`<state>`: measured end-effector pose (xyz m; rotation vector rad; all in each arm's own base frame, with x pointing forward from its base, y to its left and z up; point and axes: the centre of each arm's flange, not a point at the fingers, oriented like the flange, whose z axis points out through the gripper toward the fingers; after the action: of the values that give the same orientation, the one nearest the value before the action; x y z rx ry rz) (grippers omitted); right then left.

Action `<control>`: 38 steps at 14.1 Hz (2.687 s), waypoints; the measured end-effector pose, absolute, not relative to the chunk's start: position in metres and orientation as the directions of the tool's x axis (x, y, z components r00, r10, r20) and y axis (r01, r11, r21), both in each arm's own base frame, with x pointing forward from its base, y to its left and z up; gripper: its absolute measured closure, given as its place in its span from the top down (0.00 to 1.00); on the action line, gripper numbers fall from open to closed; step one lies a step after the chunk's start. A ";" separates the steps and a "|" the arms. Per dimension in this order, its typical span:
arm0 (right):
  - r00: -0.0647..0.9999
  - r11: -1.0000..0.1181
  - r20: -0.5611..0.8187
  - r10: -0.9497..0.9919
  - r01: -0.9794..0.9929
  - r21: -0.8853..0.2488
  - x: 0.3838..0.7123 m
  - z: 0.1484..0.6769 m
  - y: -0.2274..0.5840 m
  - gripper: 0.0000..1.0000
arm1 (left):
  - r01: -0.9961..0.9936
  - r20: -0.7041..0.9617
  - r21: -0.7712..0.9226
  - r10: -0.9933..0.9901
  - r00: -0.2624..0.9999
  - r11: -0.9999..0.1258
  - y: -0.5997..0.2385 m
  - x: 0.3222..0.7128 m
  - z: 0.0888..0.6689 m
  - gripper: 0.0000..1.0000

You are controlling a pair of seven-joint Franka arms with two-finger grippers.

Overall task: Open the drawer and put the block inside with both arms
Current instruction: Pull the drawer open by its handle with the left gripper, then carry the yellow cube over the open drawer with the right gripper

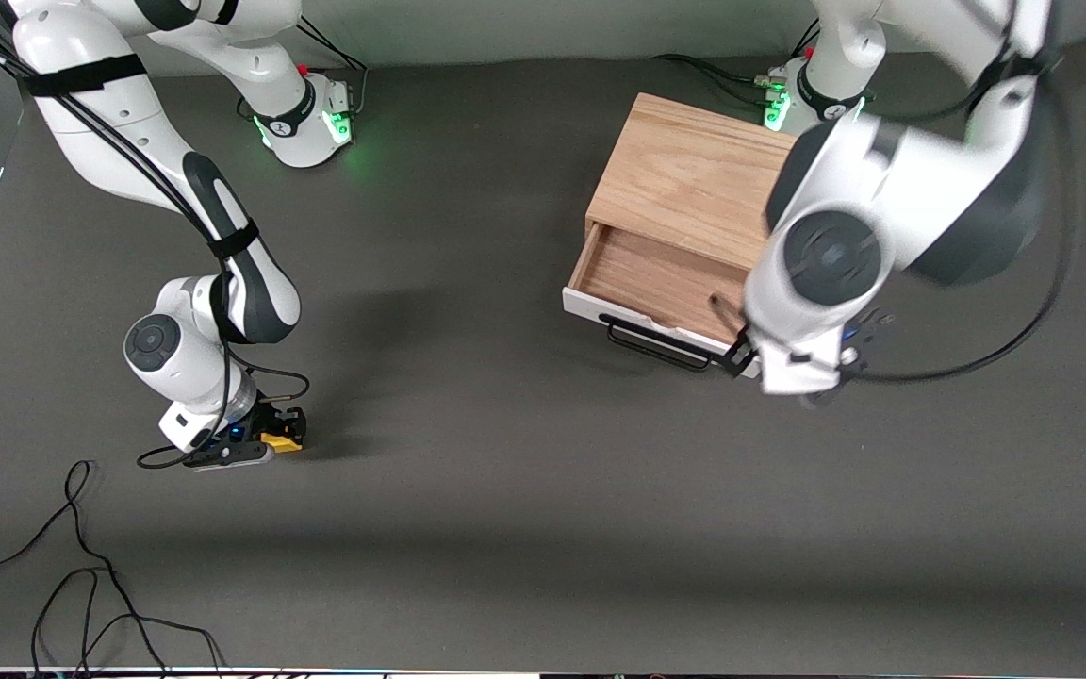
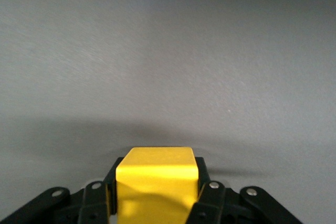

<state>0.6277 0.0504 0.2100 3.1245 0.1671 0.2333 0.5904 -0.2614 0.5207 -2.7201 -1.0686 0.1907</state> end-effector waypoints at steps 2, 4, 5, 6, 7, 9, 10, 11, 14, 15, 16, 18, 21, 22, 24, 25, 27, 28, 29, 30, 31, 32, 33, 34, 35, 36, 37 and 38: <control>0.986 -0.993 0.124 0.114 0.114 0.003 0.638 0.239 0.057 0.55 | 0.556 -0.070 -0.221 0.582 0.810 -0.801 -0.226 0.580 0.564 1.00; 0.990 -0.993 0.082 0.115 0.116 -0.010 0.651 0.280 0.063 0.55 | 0.436 -0.094 -0.190 0.459 0.884 -0.880 -0.184 0.574 0.600 1.00; 0.992 -0.994 0.060 0.107 0.109 -0.030 0.659 0.303 0.068 0.55 | 0.374 -0.101 -0.172 0.394 0.913 -0.911 -0.162 0.571 0.615 1.00; 0.994 -0.993 0.043 0.102 0.104 -0.053 0.666 0.328 0.078 0.55 | 0.316 -0.104 -0.154 0.334 0.937 -0.936 -0.139 0.570 0.628 1.00; 0.995 -0.993 0.026 0.096 0.097 -0.070 0.671 0.352 0.091 0.55 | 0.262 -0.103 -0.137 0.277 0.955 -0.955 -0.117 0.568 0.639 1.00; 0.998 -0.995 -0.006 0.061 0.061 -0.083 0.674 0.394 0.125 0.55 | 0.174 -0.097 -0.099 0.184 0.978 -0.980 -0.080 0.568 0.653 1.00; 0.999 -0.995 -0.020 0.048 0.046 -0.085 0.672 0.411 0.143 0.55 | 0.138 -0.084 -0.074 0.144 0.986 -0.988 -0.067 0.571 0.656 1.00; 0.999 -0.996 -0.032 0.036 0.033 -0.085 0.669 0.426 0.162 0.55 | 0.102 -0.068 -0.054 0.106 0.992 -0.993 -0.058 0.575 0.656 1.00; 0.999 -0.996 -0.042 -0.016 -0.020 -0.086 0.655 0.465 0.221 0.55 | 0.041 -0.070 -0.039 0.044 0.997 -0.998 -0.054 0.582 0.643 1.00; 0.999 -0.995 -0.038 -0.035 -0.038 -0.088 0.649 0.476 0.242 0.55 | 0.032 -0.074 -0.038 0.035 0.997 -0.999 -0.058 0.581 0.641 1.00; 0.998 -0.994 -0.033 -0.059 -0.061 -0.092 0.641 0.486 0.265 0.55 | 0.023 -0.077 -0.038 0.026 0.997 -0.999 -0.063 0.581 0.640 1.00; 0.993 -0.988 -0.026 -0.115 -0.117 -0.099 0.620 0.504 0.315 0.55 | 0.019 -0.082 -0.038 0.022 0.996 -0.999 -0.066 0.580 0.639 1.00; 0.986 -0.979 -0.017 -0.167 -0.167 -0.116 0.586 0.519 0.382 0.55 | 0.021 -0.083 -0.039 0.024 0.996 -0.999 -0.065 0.580 0.638 1.00; 0.983 -0.976 -0.015 -0.182 -0.182 -0.121 0.576 0.522 0.401 0.55 | 0.020 -0.084 -0.039 0.023 0.996 -0.999 -0.065 0.580 0.638 1.00; 0.979 -0.970 -0.016 -0.204 -0.204 -0.129 0.556 0.524 0.438 0.55 | 0.019 -0.087 -0.039 0.023 0.996 -0.999 -0.065 0.579 0.638 1.00; 0.977 -0.968 -0.019 -0.212 -0.213 -0.130 0.546 0.521 0.456 0.55 | 0.019 -0.092 -0.040 0.023 0.995 -0.999 -0.065 0.579 0.637 0.98; 0.975 -0.966 -0.027 -0.221 -0.223 -0.128 0.524 0.512 0.494 0.55 | 0.016 -0.087 -0.042 0.020 0.996 -0.999 -0.066 0.573 0.640 0.99; 0.974 -0.965 -0.028 -0.225 -0.227 -0.130 0.514 0.506 0.510 0.55 | 0.013 -0.074 -0.043 0.016 0.997 -0.999 -0.068 0.567 0.641 0.99; 0.972 -0.963 -0.028 -0.231 -0.233 -0.133 0.505 0.499 0.527 0.55 | 0.008 -0.057 -0.046 0.011 0.998 -0.999 -0.071 0.558 0.639 0.99; 0.972 -0.962 -0.026 -0.235 -0.237 -0.137 0.496 0.491 0.541 0.55 | 0.005 -0.049 -0.050 0.007 0.999 -0.999 -0.072 0.547 0.636 0.99; 0.971 -0.961 -0.024 -0.238 -0.239 -0.140 0.490 0.483 0.553 0.55 | 0.002 -0.046 -0.054 0.004 0.999 -0.999 -0.072 0.538 0.634 0.99; 0.972 -0.962 -0.021 -0.235 -0.235 -0.136 0.485 0.473 0.563 0.55 | -0.001 -0.038 -0.056 0.001 0.999 -0.998 -0.072 0.531 0.633 0.99; 0.973 -0.965 -0.018 -0.229 -0.229 -0.128 0.480 0.463 0.570 0.55 | -0.003 -0.034 -0.057 -0.001 0.999 -0.998 -0.071 0.528 0.632 0.99; 0.973 -0.966 -0.016 -0.229 -0.229 -0.117 0.476 0.452 0.578 0.55 | -0.004 -0.036 -0.058 -0.002 0.999 -0.998 -0.071 0.527 0.631 0.99; 0.973 -0.968 -0.010 -0.229 -0.228 -0.104 0.471 0.438 0.586 0.55 | -0.005 -0.037 -0.058 -0.003 0.999 -0.998 -0.071 0.528 0.630 0.99; 0.974 -0.970 -0.001 -0.228 -0.227 -0.090 0.466 0.423 0.595 0.55 | -0.006 -0.039 -0.058 -0.004 0.999 -0.998 -0.071 0.528 0.627 0.99; 0.973 -0.970 0.009 -0.232 -0.230 -0.080 0.460 0.409 0.603 0.55 | -0.006 -0.038 -0.057 -0.004 0.999 -0.998 -0.071 0.529 0.626 0.99; 0.972 -0.970 0.015 -0.234 -0.232 -0.075 0.457 0.397 0.609 0.55 | -0.007 -0.037 -0.057 -0.005 0.999 -0.998 -0.071 0.530 0.625 0.99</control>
<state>0.4570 0.6091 0.3967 3.1918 -0.3781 0.0386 0.5300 -0.0711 0.6249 -3.0838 0.0089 0.0565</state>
